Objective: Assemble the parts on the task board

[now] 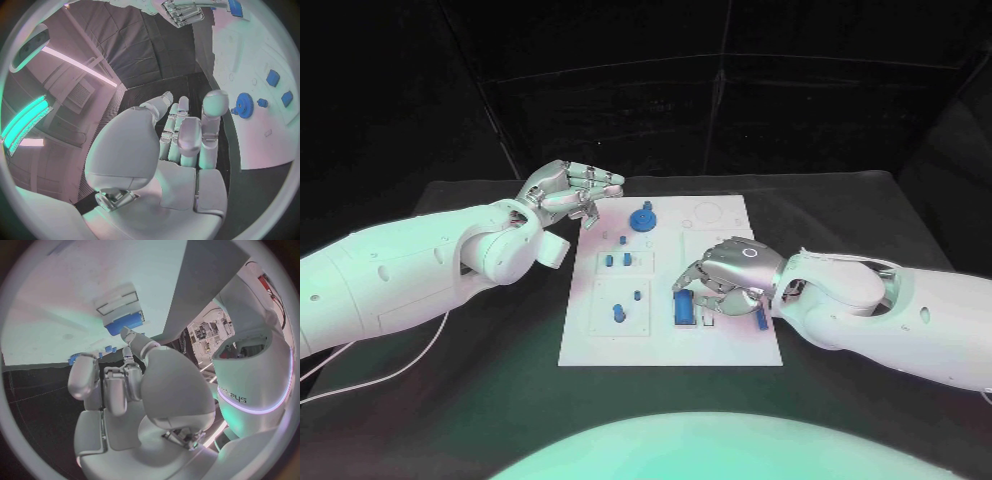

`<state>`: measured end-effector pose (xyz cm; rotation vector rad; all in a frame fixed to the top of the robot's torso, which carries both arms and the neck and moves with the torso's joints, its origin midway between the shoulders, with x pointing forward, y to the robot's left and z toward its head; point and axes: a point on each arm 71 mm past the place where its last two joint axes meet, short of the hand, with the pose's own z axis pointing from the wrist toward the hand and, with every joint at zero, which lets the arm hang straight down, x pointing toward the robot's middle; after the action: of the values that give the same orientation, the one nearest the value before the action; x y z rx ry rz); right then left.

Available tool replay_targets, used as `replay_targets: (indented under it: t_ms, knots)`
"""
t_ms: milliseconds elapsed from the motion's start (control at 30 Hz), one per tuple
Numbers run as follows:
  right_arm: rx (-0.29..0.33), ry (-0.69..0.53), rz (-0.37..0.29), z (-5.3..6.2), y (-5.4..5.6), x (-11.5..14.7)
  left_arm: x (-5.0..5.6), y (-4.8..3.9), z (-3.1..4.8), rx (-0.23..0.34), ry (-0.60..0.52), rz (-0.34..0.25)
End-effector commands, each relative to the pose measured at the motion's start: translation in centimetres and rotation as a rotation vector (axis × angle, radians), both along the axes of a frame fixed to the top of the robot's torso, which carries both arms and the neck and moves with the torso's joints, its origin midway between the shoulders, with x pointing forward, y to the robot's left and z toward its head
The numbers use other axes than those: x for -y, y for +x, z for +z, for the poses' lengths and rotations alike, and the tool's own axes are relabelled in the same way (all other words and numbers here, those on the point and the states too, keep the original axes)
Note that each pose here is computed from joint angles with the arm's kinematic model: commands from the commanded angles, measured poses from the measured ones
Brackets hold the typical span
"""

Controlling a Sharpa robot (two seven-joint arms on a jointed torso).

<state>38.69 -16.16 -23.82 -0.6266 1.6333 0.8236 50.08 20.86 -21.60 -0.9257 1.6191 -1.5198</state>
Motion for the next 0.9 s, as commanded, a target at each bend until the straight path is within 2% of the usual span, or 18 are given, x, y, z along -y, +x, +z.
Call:
replay_targets:
  t_ms: [33,267,600,900]
  knots:
    - [-0.046,0.131,-0.047,0.7,0.1,0.4,0.1,-0.01,0.09,-0.002,-0.009,-0.010]
    - [-0.092,0.117,-0.107,0.4,0.3,0.7,0.2,-0.03,0.09,-0.003,-0.009,-0.012]
    - [-0.112,0.096,-0.210,-0.3,1.3,0.1,0.2,-0.05,0.10,-0.003,-0.010,-0.013]
    - [-0.143,0.063,-0.221,-0.9,1.3,-0.5,0.2,-0.06,0.10,-0.003,-0.010,-0.013]
